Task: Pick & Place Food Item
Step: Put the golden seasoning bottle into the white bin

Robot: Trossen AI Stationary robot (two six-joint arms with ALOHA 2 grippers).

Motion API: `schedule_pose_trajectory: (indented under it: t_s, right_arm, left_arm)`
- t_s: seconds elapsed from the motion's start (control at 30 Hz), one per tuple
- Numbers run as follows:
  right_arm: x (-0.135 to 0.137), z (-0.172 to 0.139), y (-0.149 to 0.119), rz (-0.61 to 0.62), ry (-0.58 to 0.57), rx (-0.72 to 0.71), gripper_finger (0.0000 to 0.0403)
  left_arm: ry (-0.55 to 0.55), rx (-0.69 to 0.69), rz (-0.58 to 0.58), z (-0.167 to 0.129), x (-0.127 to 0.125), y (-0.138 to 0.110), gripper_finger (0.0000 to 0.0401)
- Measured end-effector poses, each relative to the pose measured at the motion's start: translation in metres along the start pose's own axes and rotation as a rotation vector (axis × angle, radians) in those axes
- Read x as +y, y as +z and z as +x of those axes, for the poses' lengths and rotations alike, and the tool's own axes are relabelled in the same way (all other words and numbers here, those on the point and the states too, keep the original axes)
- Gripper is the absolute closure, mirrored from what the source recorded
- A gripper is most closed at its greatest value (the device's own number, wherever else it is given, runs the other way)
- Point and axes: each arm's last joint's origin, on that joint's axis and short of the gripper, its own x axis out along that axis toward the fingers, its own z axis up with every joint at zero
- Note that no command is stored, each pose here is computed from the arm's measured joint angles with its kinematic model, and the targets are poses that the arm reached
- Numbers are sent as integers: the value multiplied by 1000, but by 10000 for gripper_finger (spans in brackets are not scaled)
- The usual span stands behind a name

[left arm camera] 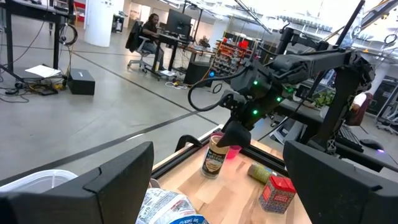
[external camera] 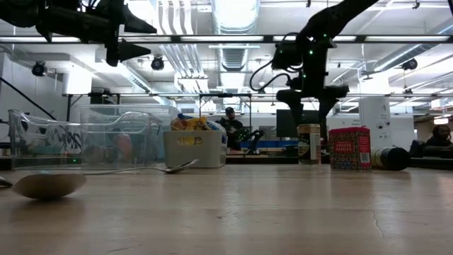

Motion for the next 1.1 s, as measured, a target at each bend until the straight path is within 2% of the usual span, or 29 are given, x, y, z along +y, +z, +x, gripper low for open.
schedule_pose_trajectory:
  t_s: [0.57,1.1]
  right_arm:
    - [2,6,2,15,36,-7,39]
    - [10,36,-7,-10,3,80,39]
  left_arm:
    - [0,0,0,0,0,0,40]
    - [1,1,0,0,0,0,40]
